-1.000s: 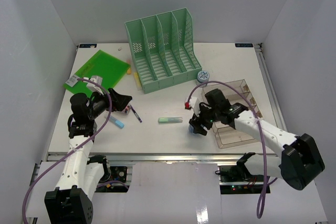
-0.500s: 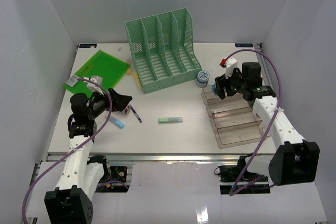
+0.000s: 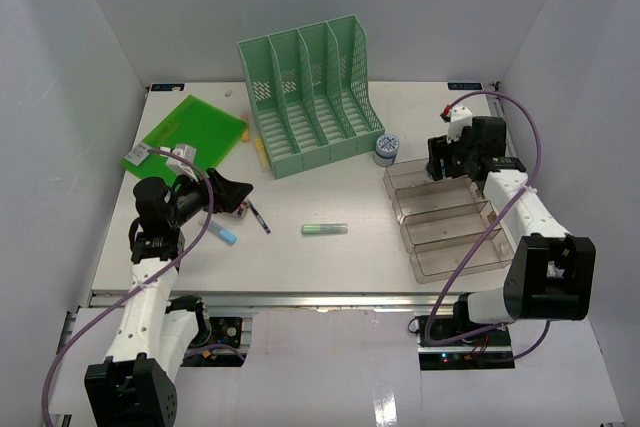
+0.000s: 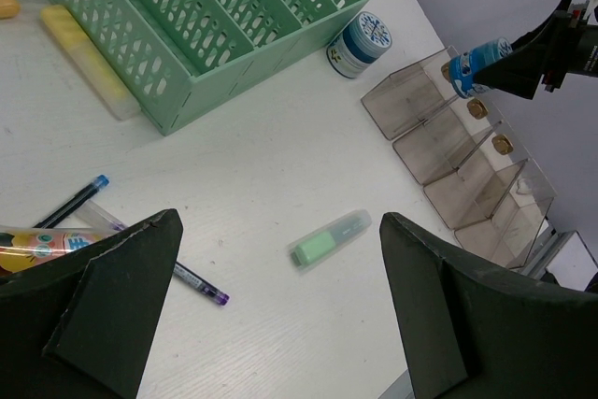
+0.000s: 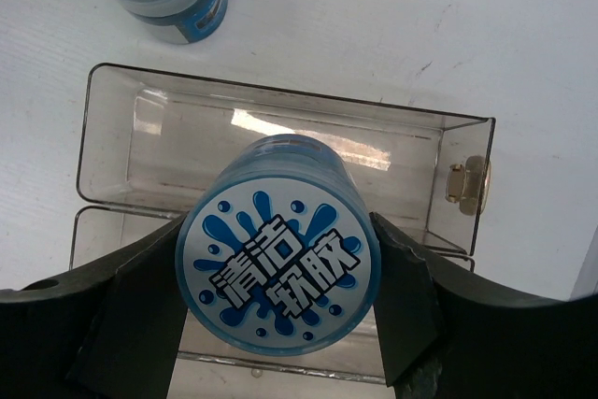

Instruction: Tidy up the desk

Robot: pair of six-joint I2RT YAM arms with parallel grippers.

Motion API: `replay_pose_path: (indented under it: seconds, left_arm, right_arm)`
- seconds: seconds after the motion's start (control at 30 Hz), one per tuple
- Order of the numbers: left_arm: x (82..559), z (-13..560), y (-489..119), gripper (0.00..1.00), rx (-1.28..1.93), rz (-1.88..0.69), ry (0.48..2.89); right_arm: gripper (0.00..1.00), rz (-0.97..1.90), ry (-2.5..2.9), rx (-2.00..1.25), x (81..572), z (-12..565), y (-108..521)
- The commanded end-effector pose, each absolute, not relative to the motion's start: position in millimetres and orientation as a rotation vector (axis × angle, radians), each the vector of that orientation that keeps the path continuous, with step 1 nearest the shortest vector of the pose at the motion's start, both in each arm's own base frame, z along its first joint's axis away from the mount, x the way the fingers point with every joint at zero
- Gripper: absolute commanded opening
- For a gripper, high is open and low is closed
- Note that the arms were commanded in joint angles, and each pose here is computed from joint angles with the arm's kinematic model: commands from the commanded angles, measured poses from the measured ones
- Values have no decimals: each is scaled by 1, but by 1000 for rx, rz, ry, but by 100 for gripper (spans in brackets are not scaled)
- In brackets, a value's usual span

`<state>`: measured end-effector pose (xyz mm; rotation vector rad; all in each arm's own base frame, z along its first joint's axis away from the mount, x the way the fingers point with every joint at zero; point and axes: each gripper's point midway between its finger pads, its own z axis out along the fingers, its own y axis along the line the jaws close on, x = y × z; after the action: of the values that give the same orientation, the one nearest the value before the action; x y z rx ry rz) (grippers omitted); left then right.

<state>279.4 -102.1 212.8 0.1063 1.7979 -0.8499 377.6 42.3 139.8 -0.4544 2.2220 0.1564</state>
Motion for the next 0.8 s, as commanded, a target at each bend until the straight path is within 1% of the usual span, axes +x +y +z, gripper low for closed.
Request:
replay_pose_path:
  seconds: [0.0,0.17,0.27,0.33,0.47,0.57,0.67,0.77]
  left_arm:
    - [279,229,-107,98,153,-866,1756]
    - [275,233,-114,98,193,-900,1738]
    - [270,235,-121,98,223,-940,1725]
    - [267,237,-127,98,245,-969,1714]
    - [260,240,-140,98,289,-1035,1701]
    - [250,239,-157,98,335,-1099,1698]
    - [248,236,-168,98,315,-1124,1713]
    - [247,228,-187,98,284,-1157,1757]
  right_arm:
    - [13,115,2100,-420,412,166,39]
    - [15,114,2115,-416,420,155,38]
    - [19,124,2137,-419,420,145,39]
    - [24,127,2152,-423,418,138,39]
    - [43,134,2170,-430,415,130,38]
    - [50,142,2178,-428,415,126,38]
    - [68,150,2178,-430,416,126,39]
    - [89,154,2169,-435,417,130,40]
